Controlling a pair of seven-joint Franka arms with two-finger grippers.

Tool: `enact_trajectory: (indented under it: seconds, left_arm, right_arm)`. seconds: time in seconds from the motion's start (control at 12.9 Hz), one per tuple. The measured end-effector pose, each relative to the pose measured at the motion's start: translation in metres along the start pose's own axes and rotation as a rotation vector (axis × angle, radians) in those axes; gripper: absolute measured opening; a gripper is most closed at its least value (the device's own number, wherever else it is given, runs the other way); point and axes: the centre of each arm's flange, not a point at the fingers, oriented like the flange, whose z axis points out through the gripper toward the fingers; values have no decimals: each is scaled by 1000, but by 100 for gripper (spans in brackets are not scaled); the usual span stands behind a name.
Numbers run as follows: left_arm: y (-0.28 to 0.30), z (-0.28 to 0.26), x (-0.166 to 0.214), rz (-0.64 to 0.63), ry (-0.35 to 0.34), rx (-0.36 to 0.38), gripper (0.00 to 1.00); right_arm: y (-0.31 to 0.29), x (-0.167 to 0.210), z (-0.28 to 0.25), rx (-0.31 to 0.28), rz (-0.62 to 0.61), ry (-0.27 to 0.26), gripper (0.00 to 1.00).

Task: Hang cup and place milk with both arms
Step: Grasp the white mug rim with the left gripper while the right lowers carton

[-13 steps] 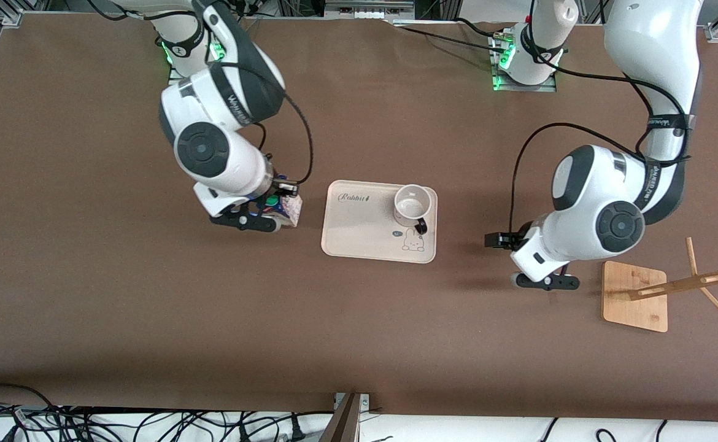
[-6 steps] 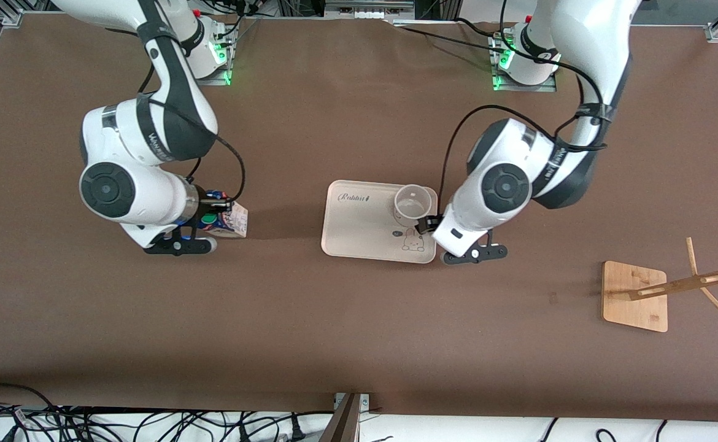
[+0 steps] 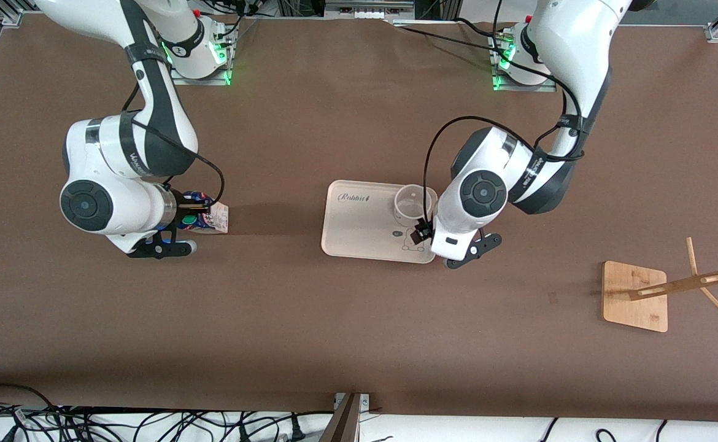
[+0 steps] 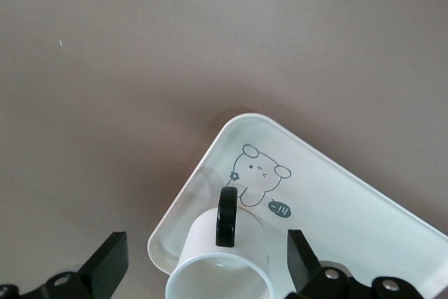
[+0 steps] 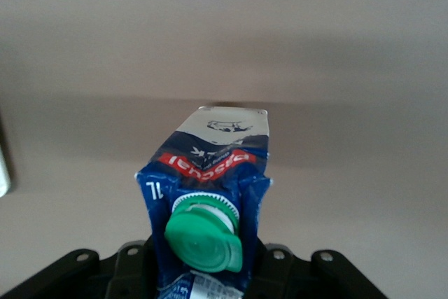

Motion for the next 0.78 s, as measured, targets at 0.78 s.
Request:
enact_trajectory:
  seconds: [0.78]
  left_arm:
    - [56, 37, -82, 20, 22, -33, 100]
  right_arm:
    - [18, -4, 37, 5, -28, 7, 45]
